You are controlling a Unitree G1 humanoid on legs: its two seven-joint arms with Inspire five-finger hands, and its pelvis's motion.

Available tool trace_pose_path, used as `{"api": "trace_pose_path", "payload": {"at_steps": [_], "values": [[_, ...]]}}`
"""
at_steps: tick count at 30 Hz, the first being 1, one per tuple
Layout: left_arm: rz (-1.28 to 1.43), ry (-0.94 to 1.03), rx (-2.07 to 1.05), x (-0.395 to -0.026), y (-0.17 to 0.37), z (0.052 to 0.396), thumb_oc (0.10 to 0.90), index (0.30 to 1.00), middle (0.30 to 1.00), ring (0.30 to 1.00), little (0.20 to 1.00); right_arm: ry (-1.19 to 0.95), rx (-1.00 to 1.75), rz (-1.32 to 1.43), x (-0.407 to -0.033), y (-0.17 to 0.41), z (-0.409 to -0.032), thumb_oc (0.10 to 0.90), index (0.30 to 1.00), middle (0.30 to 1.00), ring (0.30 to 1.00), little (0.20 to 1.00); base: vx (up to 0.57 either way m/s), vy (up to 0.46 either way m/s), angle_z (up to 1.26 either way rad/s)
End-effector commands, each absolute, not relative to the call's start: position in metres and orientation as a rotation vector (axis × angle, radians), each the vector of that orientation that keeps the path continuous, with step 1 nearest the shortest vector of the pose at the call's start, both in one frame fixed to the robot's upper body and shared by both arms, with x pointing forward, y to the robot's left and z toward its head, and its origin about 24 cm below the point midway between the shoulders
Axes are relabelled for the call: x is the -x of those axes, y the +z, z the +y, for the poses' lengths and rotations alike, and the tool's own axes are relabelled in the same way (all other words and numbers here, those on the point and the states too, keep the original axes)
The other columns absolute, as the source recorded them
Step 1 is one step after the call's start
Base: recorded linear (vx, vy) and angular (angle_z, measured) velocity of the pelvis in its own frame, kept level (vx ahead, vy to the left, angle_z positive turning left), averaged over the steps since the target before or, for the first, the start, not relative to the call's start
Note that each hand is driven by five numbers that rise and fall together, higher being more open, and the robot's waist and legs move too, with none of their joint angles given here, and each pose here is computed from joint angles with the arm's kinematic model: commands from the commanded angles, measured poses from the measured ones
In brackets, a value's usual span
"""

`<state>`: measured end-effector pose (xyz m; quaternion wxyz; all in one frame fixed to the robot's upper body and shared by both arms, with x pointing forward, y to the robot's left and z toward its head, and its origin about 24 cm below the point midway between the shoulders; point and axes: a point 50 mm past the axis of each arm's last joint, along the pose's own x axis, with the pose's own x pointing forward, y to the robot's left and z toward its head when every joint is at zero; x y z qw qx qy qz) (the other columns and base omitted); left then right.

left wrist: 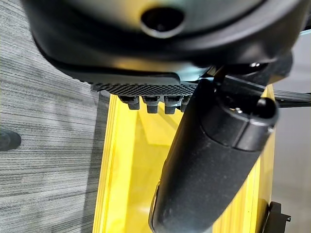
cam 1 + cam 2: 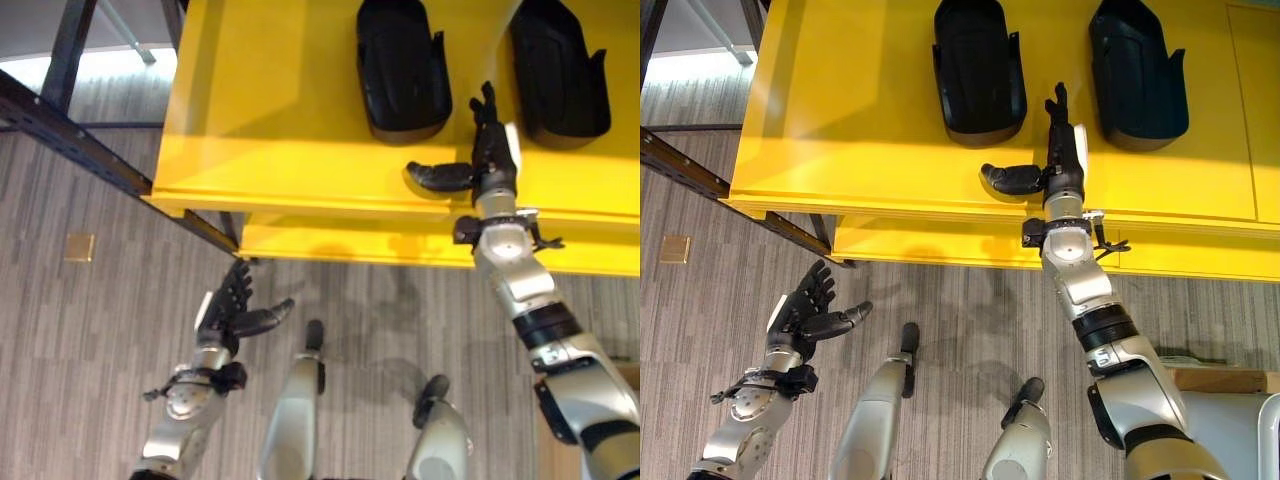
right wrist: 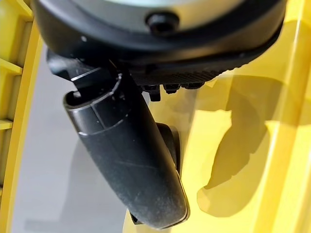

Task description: Move parts from the plastic box to the shelf.

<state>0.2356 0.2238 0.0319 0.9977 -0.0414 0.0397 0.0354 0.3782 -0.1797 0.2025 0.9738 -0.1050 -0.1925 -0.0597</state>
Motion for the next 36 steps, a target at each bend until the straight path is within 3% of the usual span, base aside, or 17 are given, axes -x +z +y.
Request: {"api": "trace_pose_path", "payload": {"at_steps": [1,36], "values": [[-0.115,0.0,0.074,-0.241,0.071,0.22,0.9,1.0,1.0,1.0,1.0,-0.053,0.168,-0.588,-0.378,0.258,-0.163,0.9,1.0,1.0,1.0,1.0,0.0,0.0,0.0],[-0.121,0.009,0.088,-0.244,0.073,0.219,0.9,1.0,1.0,1.0,1.0,0.076,0.086,-0.569,-0.375,0.247,-0.13,0.9,1.0,1.0,1.0,1.0,0.0,0.0,0.0]]}}
